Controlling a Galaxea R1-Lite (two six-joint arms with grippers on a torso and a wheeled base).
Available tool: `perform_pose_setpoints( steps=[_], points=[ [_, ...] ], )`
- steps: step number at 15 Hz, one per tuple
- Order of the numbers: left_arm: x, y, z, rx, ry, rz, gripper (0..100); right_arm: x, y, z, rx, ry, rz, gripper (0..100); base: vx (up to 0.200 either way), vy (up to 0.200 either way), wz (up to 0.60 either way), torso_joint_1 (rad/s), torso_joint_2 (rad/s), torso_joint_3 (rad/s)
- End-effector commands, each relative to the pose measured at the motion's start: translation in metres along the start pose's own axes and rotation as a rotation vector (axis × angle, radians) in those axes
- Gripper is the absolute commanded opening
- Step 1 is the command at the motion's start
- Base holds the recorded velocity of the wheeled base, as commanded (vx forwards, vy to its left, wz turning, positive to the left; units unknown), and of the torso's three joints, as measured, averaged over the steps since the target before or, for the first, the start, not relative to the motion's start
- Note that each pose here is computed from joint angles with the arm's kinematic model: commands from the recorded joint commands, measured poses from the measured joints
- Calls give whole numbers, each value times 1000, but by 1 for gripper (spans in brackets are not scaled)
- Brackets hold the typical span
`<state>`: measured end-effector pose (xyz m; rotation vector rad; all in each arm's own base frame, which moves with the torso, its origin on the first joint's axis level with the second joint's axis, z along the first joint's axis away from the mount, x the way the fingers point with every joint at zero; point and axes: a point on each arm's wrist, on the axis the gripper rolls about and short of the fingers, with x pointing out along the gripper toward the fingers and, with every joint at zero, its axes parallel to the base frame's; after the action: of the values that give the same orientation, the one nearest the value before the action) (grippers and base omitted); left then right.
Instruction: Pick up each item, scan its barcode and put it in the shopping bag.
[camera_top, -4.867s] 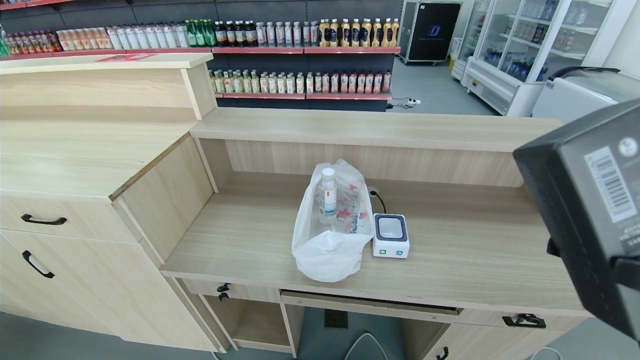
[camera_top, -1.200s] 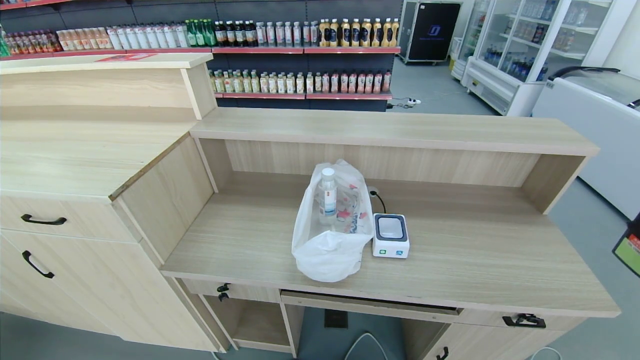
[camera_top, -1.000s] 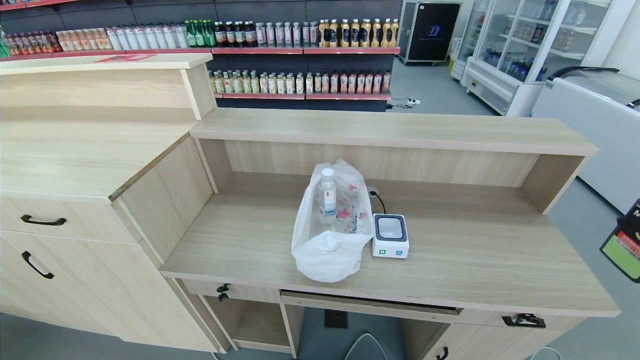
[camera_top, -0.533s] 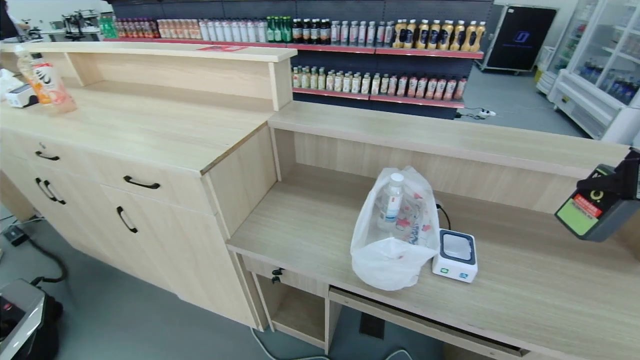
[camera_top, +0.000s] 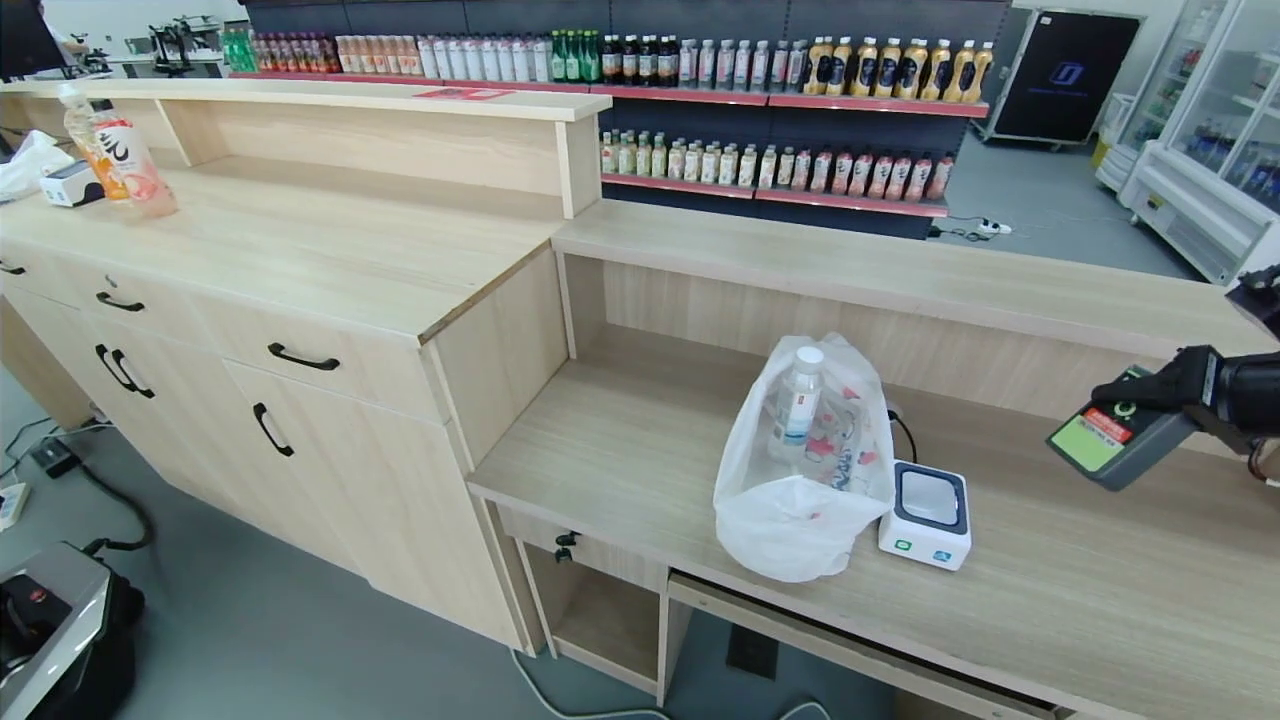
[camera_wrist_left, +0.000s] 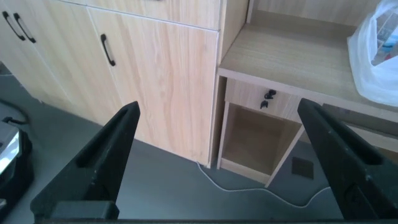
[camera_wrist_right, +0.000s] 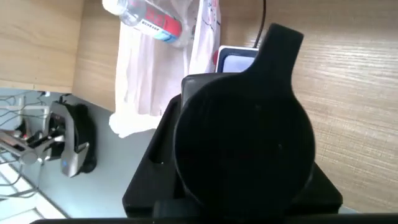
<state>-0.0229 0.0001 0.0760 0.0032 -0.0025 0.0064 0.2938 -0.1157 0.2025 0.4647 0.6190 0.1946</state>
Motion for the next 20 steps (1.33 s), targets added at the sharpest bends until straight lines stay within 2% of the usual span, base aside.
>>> perform_pose_setpoints(
  steps=[1,4,6,9,20],
  points=[
    [0,0,0,0,-1,1,100,17,-16,-6,34,50,2,0,0,0,0,0,0,0],
    [0,0,0,0,1,1,100,23,-30,-26,-28,110,-1,0,0,0,0,0,0,0],
    [0,0,0,0,-1,1,100,27,-35,-33,-59,133,62,0,0,0,0,0,0,0],
    [0,0,0,0,-1,1,100,30,-37,-32,-56,122,172,0,0,0,0,0,0,0],
    [0,0,0,0,-1,1,100,63,-60,-32,-169,107,187,0,0,0,0,0,0,0]
  ],
)
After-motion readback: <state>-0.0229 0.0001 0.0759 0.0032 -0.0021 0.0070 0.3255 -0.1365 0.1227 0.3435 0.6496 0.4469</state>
